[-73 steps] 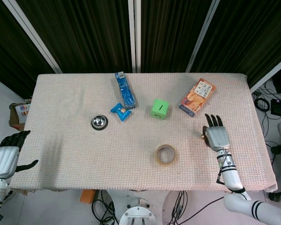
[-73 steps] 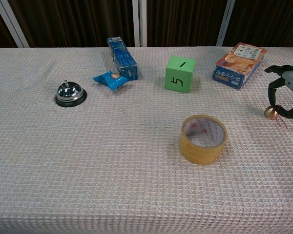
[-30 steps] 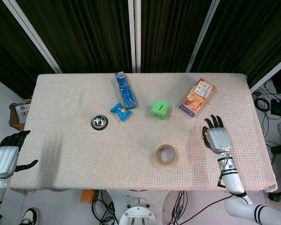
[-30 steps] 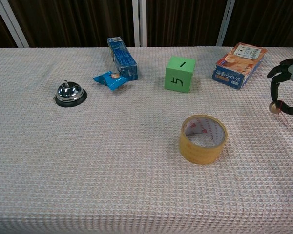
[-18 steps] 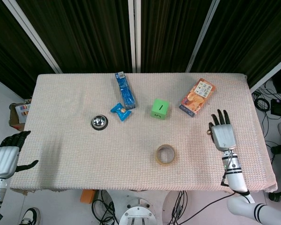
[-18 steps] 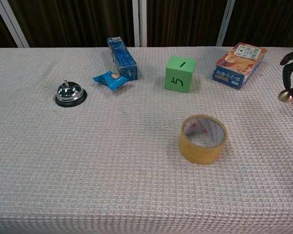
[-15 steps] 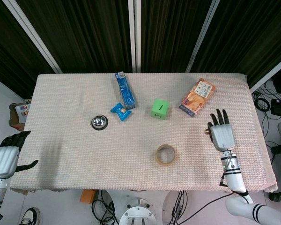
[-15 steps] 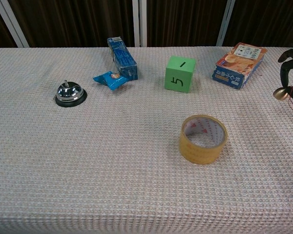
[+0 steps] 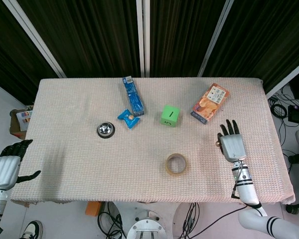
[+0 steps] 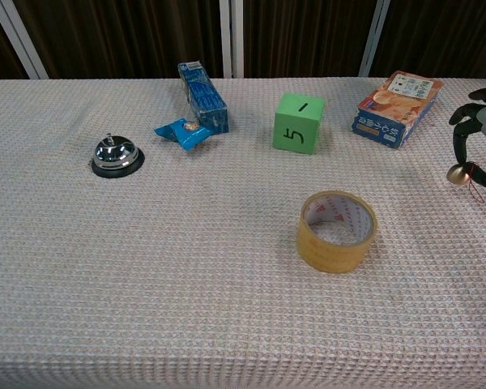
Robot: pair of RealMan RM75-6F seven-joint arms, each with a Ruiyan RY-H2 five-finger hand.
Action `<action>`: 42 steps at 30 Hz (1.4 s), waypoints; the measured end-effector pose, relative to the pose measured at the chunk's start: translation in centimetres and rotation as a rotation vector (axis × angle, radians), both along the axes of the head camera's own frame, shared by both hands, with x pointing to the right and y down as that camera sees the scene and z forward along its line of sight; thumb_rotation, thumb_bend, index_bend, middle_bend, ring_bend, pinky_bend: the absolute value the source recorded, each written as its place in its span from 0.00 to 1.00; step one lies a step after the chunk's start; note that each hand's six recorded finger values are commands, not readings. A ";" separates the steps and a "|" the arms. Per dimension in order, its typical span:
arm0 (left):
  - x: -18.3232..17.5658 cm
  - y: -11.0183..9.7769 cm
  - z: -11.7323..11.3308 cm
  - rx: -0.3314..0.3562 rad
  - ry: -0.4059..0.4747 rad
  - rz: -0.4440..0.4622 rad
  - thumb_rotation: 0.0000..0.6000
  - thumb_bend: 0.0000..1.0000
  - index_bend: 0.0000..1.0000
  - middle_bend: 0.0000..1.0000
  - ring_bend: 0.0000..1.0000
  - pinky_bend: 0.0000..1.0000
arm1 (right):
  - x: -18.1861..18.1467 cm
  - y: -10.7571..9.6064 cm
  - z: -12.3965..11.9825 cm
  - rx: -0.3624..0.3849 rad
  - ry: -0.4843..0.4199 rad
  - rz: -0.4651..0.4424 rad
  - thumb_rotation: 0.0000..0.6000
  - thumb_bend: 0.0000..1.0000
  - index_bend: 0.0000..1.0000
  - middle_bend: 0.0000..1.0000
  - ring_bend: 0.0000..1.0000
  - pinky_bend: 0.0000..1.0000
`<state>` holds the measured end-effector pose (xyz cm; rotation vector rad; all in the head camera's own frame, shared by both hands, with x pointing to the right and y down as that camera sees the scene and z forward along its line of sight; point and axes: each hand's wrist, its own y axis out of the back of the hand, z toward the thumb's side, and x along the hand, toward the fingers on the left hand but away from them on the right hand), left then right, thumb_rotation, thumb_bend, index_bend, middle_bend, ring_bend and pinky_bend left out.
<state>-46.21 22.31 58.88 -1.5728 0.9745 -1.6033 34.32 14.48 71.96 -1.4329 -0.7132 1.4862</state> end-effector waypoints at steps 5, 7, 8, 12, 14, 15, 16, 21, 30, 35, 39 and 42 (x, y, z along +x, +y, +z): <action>-0.1 0.0 0.1 -0.002 0.000 -0.002 0.83 0.13 0.11 0.12 0.13 0.18 | -0.2 0.3 0.7 -0.027 0.002 0.000 1.00 0.41 0.91 0.19 0.00 0.00; -0.1 0.0 0.1 -0.001 0.001 -0.003 0.83 0.13 0.11 0.12 0.13 0.18 | -0.4 0.4 1.0 -0.035 0.003 -0.001 1.00 0.39 0.90 0.19 0.00 0.00; -0.1 0.0 0.1 -0.001 0.000 -0.003 0.83 0.13 0.11 0.12 0.13 0.18 | -0.4 0.4 1.1 -0.038 0.003 -0.001 1.00 0.39 0.89 0.19 0.00 0.00; -0.2 -0.1 0.0 -0.002 0.000 -0.003 0.83 0.13 0.11 0.12 0.13 0.18 | -0.3 0.5 1.3 -0.047 0.013 0.005 1.00 0.34 0.84 0.17 0.00 0.00; -0.2 -0.1 0.0 -0.002 0.001 -0.003 0.83 0.13 0.11 0.12 0.13 0.18 | -0.2 0.5 1.5 -0.058 0.017 0.012 1.00 0.33 0.82 0.17 0.00 0.00; -0.2 -0.1 0.0 -0.002 0.002 -0.003 0.83 0.13 0.11 0.12 0.13 0.18 | -0.1 0.5 1.5 -0.059 0.019 0.012 1.00 0.33 0.81 0.16 0.00 0.00; -0.2 -0.1 0.0 -0.001 0.002 -0.003 0.83 0.13 0.11 0.12 0.13 0.18 | -0.1 0.5 1.5 -0.060 0.021 0.011 1.00 0.33 0.81 0.16 0.00 0.00; -0.2 -0.1 0.0 -0.007 0.003 0.004 0.83 0.13 0.11 0.12 0.13 0.18 | 0.1 0.6 1.5 -0.070 0.026 0.017 1.00 0.30 0.68 0.13 0.00 0.00; 0.0 -0.1 -0.1 -0.007 0.005 0.011 0.82 0.13 0.11 0.12 0.13 0.18 | 0.7 0.9 1.2 -0.107 0.032 0.038 1.00 0.20 0.14 0.02 0.00 0.00; 0.1 -0.2 -0.3 0.001 0.003 0.013 0.83 0.13 0.11 0.12 0.13 0.18 | 1.0 1.0 -0.2 -0.089 0.000 0.044 1.00 0.18 0.00 0.00 0.00 0.00; 0.1 -0.3 -0.7 0.010 0.002 0.011 0.82 0.13 0.11 0.12 0.13 0.18 | 2.2 1.5 -2.6 -0.053 -0.041 0.052 1.00 0.18 0.00 0.00 0.00 0.00; 0.2 -0.2 -0.9 0.016 0.004 0.011 0.82 0.13 0.11 0.12 0.13 0.18 | 4.4 2.3 -5.3 -0.010 -0.056 0.070 1.00 0.17 0.00 0.00 0.00 0.00</action>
